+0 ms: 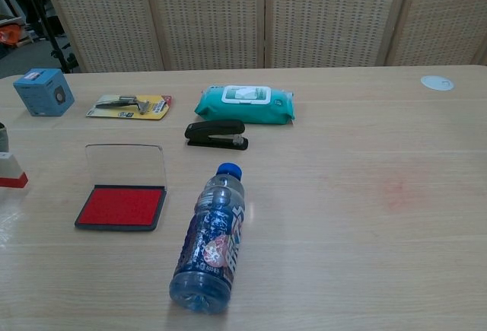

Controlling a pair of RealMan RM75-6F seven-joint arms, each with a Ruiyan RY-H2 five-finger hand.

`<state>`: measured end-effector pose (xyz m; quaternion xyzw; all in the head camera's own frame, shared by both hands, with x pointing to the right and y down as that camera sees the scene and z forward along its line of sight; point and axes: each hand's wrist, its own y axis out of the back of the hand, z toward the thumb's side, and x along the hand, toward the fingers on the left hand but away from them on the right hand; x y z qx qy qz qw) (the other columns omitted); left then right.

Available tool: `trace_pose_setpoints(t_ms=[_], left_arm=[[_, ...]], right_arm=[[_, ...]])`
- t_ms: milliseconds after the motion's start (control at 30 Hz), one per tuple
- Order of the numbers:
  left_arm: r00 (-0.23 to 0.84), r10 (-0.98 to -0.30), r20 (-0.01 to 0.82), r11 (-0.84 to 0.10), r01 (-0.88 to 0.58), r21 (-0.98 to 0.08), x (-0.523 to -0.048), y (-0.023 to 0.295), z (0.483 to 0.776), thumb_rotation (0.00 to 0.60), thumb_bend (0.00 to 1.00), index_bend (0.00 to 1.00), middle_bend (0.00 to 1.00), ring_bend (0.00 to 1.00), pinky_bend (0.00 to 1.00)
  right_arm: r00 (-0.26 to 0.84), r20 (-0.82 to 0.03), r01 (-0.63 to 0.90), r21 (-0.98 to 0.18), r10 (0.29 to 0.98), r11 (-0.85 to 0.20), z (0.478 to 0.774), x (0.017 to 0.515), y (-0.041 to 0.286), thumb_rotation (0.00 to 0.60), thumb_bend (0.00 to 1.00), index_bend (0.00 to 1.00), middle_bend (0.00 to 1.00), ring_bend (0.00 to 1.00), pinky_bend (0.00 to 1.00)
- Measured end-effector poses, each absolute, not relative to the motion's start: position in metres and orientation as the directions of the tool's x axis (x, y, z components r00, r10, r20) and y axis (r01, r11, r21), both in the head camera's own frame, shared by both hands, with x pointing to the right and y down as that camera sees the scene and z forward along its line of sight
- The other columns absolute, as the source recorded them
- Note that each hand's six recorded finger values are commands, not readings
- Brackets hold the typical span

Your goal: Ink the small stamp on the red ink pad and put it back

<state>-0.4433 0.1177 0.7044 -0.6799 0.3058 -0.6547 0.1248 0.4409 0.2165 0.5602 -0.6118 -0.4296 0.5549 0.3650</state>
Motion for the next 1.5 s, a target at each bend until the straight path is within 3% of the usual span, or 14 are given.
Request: trace_pose_setpoints(t_ms=[700,900,1300,1500], left_arm=[[-0.018,-0.566,0.824,-0.786,-0.291,-0.546,-0.446,0.129,0.727,0.600,0.40,0.61,0.89,0.91,0.86],[-0.020,-0.562,0.827,-0.790,-0.283,-0.544,-0.445,0.130,0.728,0.600,0.39,0.44,0.88,0.91,0.86],[-0.020,-0.547,0.837,-0.805,-0.262,-0.532,-0.446,0.132,0.728,0.600,0.39,0.39,0.88,0.91,0.86],[-0.019,-0.552,0.833,-0.803,-0.255,-0.538,-0.446,0.130,0.724,0.600,0.38,0.30,0.88,0.91,0.86]], right_arm=[[0.015,-0.366,0.121,-0.923,0.930,-0.365,0.560,0.441,0.217,0.600,0.00,0.00,0.00,0.00,0.00],[0.015,-0.364,0.124,-0.923,0.931,-0.363,0.559,0.441,0.217,0.600,0.00,0.00,0.00,0.00,0.00],[0.012,-0.366,0.125,-0.923,0.931,-0.364,0.560,0.442,0.216,0.600,0.00,0.00,0.00,0.00,0.00],[0.011,-0.366,0.126,-0.923,0.931,-0.364,0.560,0.443,0.216,0.600,0.00,0.00,0.00,0.00,0.00]])
